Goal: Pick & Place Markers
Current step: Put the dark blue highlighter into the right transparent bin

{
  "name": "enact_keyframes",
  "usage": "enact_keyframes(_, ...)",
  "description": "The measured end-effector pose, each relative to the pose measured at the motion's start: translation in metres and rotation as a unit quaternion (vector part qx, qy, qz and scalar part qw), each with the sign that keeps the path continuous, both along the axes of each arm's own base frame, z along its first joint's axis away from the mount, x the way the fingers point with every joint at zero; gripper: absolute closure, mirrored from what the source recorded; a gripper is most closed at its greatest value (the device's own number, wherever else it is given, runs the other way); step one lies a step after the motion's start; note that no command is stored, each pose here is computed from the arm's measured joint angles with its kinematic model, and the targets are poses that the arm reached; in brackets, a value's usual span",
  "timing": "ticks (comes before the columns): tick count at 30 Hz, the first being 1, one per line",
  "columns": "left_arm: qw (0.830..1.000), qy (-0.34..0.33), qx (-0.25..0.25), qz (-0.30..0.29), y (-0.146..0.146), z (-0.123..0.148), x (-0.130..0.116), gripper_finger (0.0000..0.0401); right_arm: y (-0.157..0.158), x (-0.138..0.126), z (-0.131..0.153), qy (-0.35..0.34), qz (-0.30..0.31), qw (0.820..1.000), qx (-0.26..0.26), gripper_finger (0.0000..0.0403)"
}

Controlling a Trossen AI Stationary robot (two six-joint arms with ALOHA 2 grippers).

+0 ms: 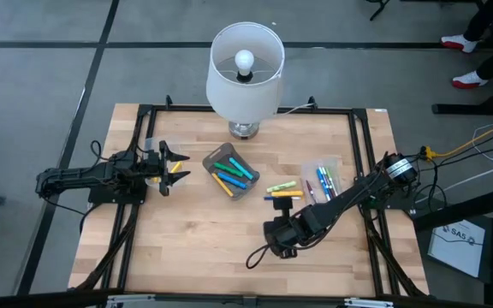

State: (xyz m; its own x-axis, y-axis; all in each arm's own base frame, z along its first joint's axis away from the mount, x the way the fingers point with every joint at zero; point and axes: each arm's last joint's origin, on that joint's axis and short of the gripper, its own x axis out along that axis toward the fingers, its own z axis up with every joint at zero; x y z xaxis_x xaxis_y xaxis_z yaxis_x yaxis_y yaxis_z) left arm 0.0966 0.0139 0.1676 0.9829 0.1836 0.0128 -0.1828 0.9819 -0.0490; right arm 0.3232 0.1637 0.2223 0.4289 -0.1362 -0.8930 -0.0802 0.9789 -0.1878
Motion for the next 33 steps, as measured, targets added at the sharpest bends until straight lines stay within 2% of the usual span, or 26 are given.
enact_keyframes(4,1.0,0.0,0.0,0.0,0.0,0.0,0.0,0.0161,-0.005,0.0,0.0,-0.007,-0.025,0.999,-0.028,0.0398)
enact_keyframes(8,1.0,0.0,0.0,0.0,0.0,0.0,0.0,0.0159,-0.019,0.004,-0.001,-0.002,-0.065,0.998,-0.024,0.0397)
enact_keyframes(15,1.0,0.0,0.0,0.0,0.0,0.0,0.0,0.0161,-0.059,0.015,-0.002,0.012,-0.159,0.987,-0.017,0.0396)
enact_keyframes(21,1.0,0.0,0.0,0.0,0.0,0.0,0.0,0.0161,-0.081,0.021,-0.002,0.036,-0.133,0.99,-0.013,0.0396)
enact_keyframes(26,1.0,0.0,0.0,0.0,0.0,0.0,0.0,0.016,-0.086,0.023,-0.003,0.048,-0.134,0.989,0.028,0.0396)
enact_keyframes(30,1.0,0.0,0.0,0.0,0.0,0.0,0.0,0.0161,-0.087,0.023,-0.022,0.077,-0.144,0.986,0.043,0.0393)
enact_keyframes(33,1.0,0.0,0.0,0.0,0.0,0.0,0.0,0.0161,-0.086,0.023,-0.033,0.102,-0.137,0.983,0.072,0.0371)
